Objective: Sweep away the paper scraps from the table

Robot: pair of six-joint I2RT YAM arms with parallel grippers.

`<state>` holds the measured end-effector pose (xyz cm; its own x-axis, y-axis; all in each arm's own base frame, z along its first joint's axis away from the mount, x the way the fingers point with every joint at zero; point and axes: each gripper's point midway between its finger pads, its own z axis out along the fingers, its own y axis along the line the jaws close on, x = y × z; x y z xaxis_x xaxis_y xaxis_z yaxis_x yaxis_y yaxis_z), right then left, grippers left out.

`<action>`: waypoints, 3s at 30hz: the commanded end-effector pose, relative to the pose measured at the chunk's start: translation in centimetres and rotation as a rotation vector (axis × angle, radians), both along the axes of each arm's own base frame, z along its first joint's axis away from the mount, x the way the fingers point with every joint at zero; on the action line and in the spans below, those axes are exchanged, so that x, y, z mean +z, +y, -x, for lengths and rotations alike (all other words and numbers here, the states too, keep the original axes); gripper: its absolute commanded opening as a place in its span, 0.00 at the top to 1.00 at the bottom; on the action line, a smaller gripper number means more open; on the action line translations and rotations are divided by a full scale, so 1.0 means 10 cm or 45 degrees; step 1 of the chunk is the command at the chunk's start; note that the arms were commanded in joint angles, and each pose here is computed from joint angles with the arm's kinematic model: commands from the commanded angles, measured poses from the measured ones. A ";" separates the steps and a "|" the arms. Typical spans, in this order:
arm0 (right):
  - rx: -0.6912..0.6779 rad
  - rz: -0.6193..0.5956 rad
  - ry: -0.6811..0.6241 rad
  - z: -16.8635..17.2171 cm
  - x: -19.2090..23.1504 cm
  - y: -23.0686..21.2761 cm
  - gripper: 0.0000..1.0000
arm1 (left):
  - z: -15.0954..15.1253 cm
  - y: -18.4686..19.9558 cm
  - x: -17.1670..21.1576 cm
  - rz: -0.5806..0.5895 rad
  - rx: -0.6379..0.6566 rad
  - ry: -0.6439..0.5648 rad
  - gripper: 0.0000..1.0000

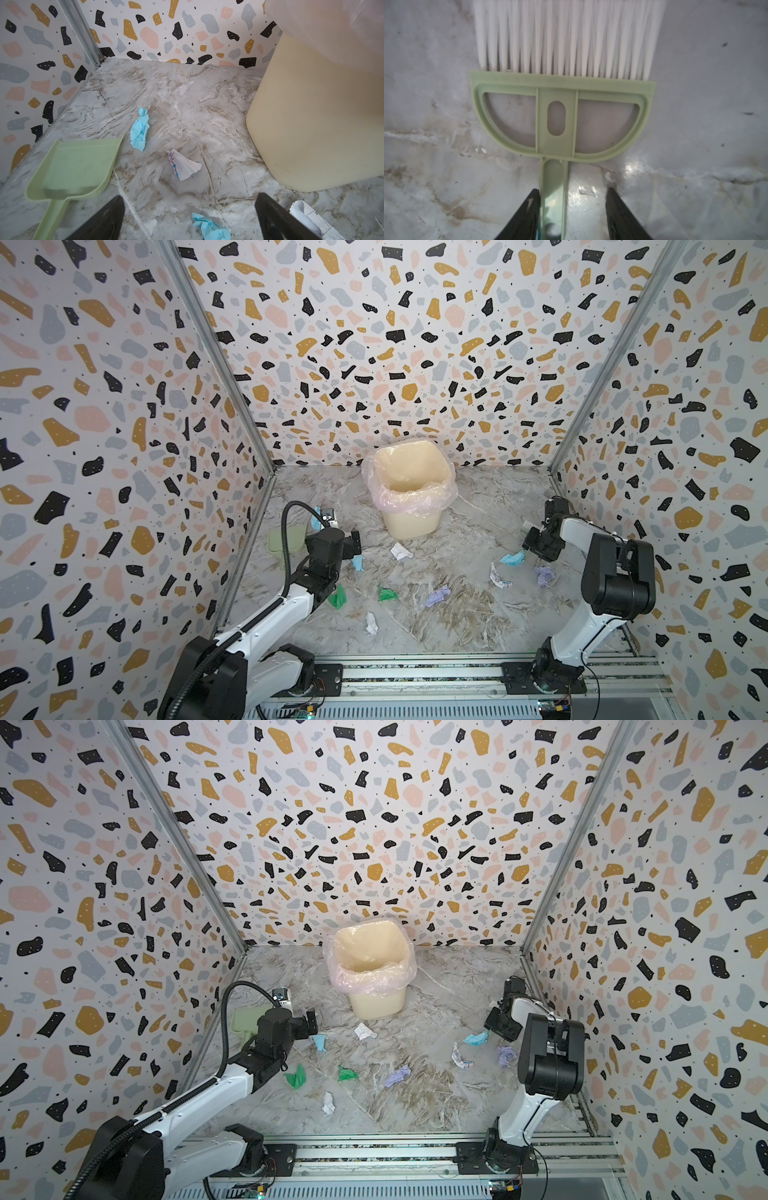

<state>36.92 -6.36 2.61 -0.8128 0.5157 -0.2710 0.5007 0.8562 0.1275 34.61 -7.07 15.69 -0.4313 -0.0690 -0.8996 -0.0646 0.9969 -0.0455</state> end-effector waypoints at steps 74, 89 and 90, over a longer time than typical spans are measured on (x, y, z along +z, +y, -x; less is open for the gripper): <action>0.266 0.201 -0.206 0.18 1.12 0.43 1.00 | 0.31 -0.89 0.09 0.197 -0.391 0.075 0.00; 0.751 0.091 -0.474 0.68 1.67 1.64 1.00 | 0.64 -1.58 0.59 0.632 -0.708 0.041 0.00; 0.779 0.080 -0.489 0.74 1.69 1.73 1.00 | 0.65 -1.63 0.63 0.659 -0.730 0.036 0.00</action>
<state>31.48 9.29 18.72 -0.7980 0.0043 -0.6026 -0.0825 0.9898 0.1163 28.33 -21.15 17.70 -0.5798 -0.1495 -0.8010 0.3695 0.8279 -0.4220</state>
